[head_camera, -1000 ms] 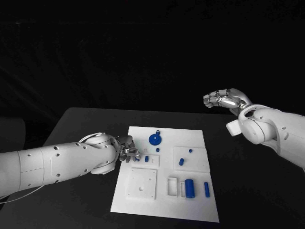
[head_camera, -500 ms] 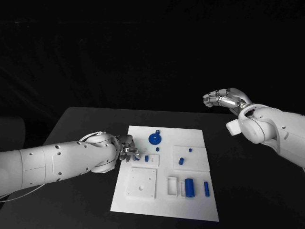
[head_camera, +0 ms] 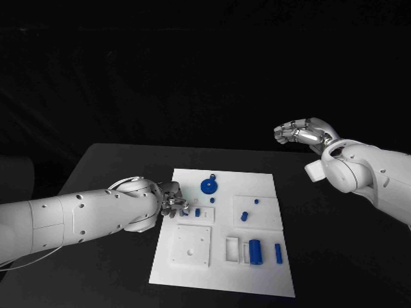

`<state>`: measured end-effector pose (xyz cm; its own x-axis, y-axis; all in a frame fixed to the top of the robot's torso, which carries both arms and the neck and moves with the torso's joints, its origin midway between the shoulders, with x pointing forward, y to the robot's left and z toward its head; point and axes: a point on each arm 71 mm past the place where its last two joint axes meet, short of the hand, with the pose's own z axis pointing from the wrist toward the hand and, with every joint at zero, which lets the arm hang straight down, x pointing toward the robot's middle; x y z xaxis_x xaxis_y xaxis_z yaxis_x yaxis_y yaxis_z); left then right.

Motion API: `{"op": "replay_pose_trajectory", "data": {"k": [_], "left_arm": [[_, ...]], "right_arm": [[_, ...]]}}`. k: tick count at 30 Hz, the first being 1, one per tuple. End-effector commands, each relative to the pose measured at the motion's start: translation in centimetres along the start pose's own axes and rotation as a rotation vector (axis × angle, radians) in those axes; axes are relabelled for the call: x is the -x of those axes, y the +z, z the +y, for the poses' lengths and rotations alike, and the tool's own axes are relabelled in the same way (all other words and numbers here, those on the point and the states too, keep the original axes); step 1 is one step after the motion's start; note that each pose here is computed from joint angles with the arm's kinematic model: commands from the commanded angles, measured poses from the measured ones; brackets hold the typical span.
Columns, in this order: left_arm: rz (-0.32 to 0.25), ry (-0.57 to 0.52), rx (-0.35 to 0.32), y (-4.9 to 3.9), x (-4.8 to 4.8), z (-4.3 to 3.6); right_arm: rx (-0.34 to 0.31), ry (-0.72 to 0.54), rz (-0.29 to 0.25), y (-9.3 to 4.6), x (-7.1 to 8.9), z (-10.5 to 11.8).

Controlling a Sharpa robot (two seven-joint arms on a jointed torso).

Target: Assemble the parts on the task board

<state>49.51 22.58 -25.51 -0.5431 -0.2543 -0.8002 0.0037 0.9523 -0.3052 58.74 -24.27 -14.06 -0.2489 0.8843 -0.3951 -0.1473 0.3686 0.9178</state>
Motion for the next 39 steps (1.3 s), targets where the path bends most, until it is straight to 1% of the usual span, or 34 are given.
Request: {"op": "replay_pose_trajectory", "data": {"k": [1,15,20,30,39], "left_arm": [[0.015,0.007,-0.008,0.05,-0.21,-0.13],[0.013,0.026,0.008,0.04,-0.13,0.34],[0.013,0.033,0.011,0.04,-0.12,0.39],[0.032,0.048,-0.006,-0.04,-0.41,-0.1],[0.026,0.059,-0.014,-0.07,-0.46,-0.42]], "right_arm": [[0.009,0.002,0.018,0.01,-0.19,0.09],[0.009,0.002,0.021,0.0,-0.25,0.12],[0.009,0.002,0.021,0.01,-0.27,0.12],[0.008,0.003,0.023,0.02,-0.32,0.13],[0.009,0.003,0.024,0.02,-0.37,0.15]]}}
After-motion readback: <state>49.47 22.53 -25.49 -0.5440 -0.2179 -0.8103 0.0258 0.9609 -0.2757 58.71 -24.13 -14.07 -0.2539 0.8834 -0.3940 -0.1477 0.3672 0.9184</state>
